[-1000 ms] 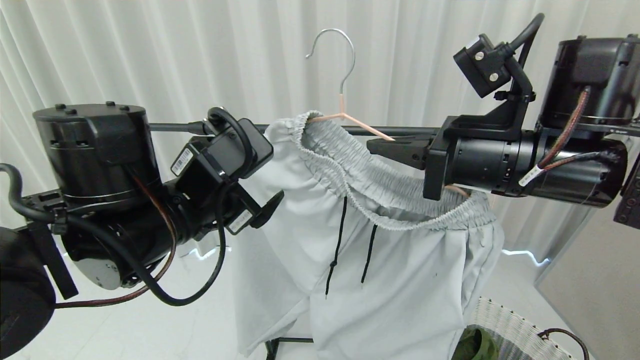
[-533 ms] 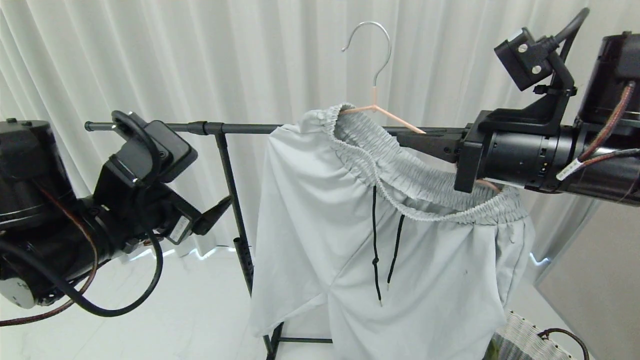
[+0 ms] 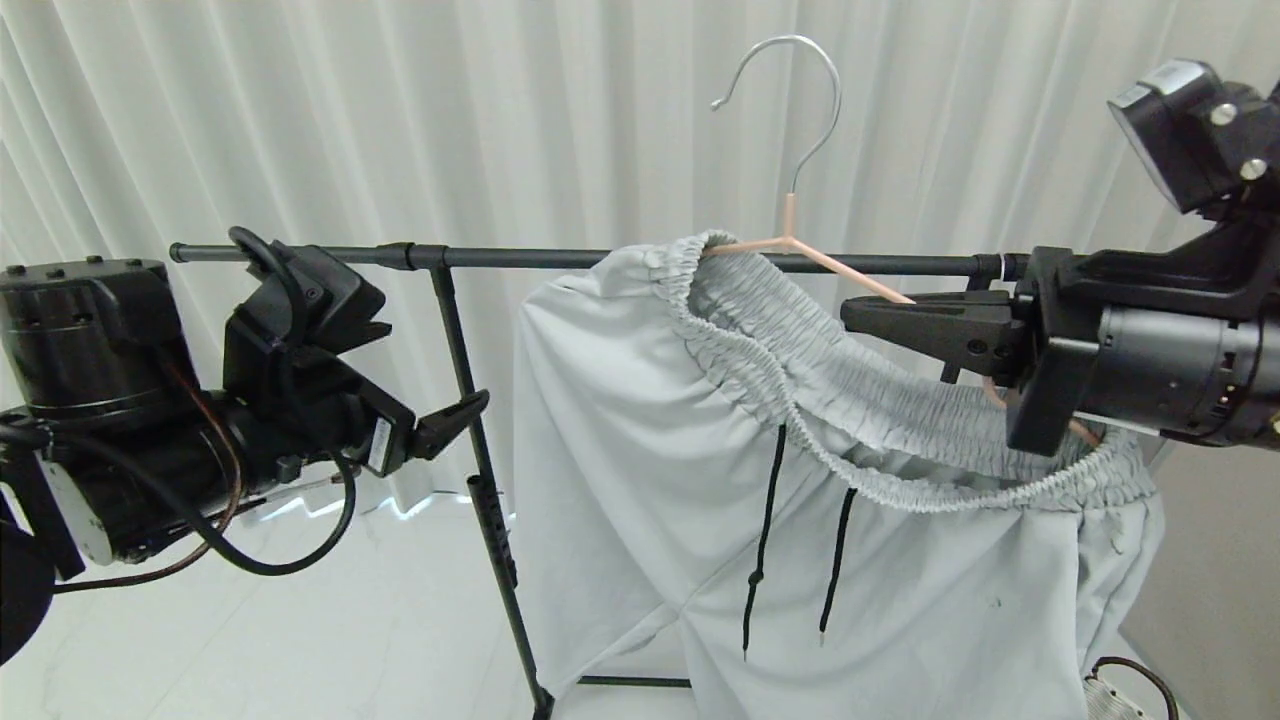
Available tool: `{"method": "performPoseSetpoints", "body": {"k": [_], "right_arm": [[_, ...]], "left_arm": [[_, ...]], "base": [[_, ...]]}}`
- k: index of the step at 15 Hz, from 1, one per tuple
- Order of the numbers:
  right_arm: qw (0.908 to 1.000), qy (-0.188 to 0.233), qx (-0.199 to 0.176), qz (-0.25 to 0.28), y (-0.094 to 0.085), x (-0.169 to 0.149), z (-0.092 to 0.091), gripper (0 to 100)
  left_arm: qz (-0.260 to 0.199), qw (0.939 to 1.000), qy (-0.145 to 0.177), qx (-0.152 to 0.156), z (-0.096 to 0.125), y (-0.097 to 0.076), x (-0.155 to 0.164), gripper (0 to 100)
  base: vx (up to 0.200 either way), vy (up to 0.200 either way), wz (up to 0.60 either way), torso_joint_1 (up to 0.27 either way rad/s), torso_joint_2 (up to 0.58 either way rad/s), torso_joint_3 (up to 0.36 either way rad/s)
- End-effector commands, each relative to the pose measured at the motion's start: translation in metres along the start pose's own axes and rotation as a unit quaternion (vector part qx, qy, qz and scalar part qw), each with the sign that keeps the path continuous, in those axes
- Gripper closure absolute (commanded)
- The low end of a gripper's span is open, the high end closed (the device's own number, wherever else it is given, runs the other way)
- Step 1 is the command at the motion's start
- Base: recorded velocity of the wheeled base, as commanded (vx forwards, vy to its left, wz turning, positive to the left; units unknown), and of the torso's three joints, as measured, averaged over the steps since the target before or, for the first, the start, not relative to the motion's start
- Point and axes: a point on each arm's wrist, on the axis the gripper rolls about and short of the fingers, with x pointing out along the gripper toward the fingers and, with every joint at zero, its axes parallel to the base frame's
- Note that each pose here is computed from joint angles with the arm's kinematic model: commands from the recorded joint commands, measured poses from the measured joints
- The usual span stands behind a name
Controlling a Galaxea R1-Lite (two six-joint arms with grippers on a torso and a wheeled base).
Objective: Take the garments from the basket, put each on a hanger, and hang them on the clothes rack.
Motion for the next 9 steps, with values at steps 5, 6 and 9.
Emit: {"method": "performPoseSetpoints", "body": {"k": [5, 6, 9], "right_arm": [[0.9999, -0.014, -0.001, 0.009, 0.0088, -0.0103, 0.0055, 100], [0.9998, -0.018, 0.002, 0.009, 0.0101, -0.0123, 0.0077, 100], [0.9998, -0.012, 0.007, 0.015, 0.0136, -0.0141, 0.0029, 100]], "left_arm": [[-0.063, 0.9979, -0.016, -0.002, -0.0152, -0.0114, 0.0189, 0], [-0.064, 0.9978, -0.016, -0.002, -0.0153, -0.0114, 0.0197, 0], [-0.082, 0.9963, -0.027, -0.006, -0.0147, -0.0120, 0.0200, 0]], "base": [[0.000, 0.000, 0.00, 0.000, 0.00, 0.000], [0.000, 0.000, 0.00, 0.000, 0.00, 0.000], [0.000, 0.000, 0.00, 0.000, 0.00, 0.000]]}}
